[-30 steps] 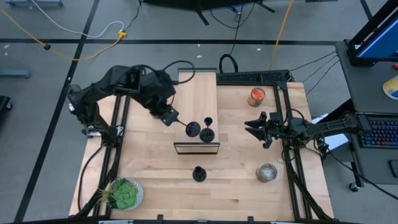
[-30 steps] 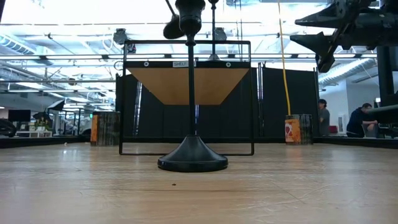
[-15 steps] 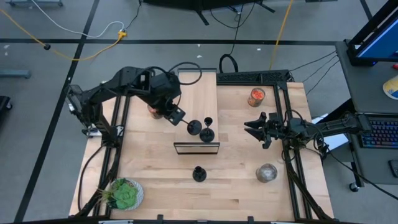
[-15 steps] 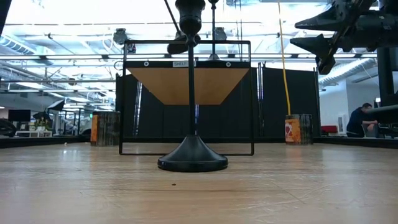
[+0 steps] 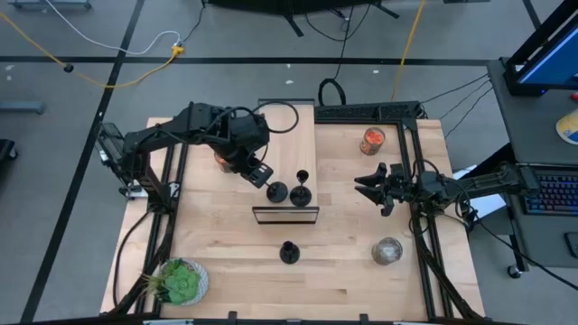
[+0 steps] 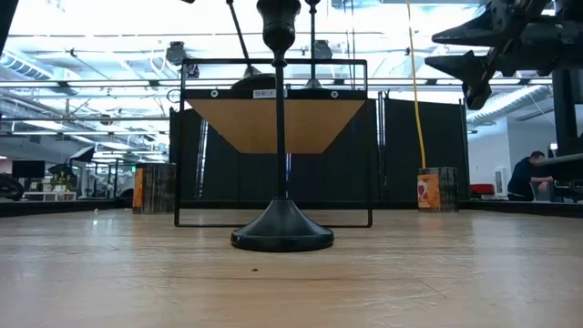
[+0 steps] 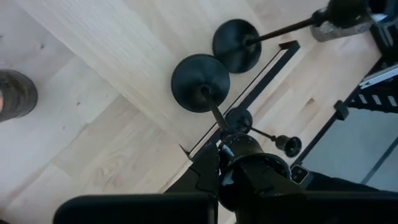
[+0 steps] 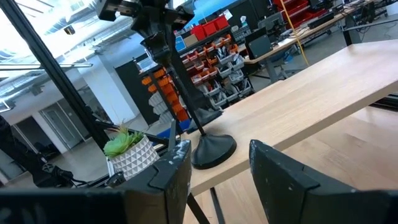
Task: Pick & Place candle stick holders
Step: Put the left black candle holder on the shelf, then put the black candle holder on the shelf
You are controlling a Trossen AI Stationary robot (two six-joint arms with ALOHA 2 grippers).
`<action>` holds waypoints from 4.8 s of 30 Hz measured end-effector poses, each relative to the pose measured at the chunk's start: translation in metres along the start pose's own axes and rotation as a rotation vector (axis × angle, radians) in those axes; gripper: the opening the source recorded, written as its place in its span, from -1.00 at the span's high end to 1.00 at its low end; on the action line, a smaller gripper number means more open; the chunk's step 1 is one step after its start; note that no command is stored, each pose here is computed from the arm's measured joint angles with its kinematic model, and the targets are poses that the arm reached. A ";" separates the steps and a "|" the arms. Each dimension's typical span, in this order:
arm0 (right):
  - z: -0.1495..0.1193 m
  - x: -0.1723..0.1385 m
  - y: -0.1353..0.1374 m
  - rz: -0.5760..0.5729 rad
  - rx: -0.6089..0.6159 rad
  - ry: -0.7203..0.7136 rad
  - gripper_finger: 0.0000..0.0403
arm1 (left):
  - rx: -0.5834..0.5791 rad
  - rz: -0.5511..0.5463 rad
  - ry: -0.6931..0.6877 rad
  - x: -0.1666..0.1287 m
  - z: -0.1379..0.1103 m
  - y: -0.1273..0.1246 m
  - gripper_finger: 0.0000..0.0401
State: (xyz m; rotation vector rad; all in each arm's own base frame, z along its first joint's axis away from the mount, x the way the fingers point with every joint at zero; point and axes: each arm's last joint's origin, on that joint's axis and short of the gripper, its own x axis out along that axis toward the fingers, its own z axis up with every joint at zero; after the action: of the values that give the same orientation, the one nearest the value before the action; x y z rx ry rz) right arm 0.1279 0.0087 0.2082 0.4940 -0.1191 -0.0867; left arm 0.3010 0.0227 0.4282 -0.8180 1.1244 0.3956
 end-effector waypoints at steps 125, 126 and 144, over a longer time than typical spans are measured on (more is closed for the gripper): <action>0.023 0.018 0.052 0.318 -0.106 0.010 0.22 | -0.027 -0.001 -0.420 -0.015 -0.179 0.021 0.73; 0.025 0.022 0.057 0.307 -0.138 0.029 0.22 | -0.025 -0.007 -0.422 -0.013 -0.181 0.026 0.73; 0.010 0.111 0.169 0.118 -0.522 0.394 0.22 | 0.113 -0.110 -0.474 0.010 -0.209 0.103 0.73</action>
State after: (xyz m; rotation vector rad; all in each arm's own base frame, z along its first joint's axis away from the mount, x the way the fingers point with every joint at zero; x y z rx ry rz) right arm 0.2455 0.1401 0.3080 -0.0245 0.2576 0.0958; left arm 0.1043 -0.0677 0.3405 -0.6386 0.6514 0.4038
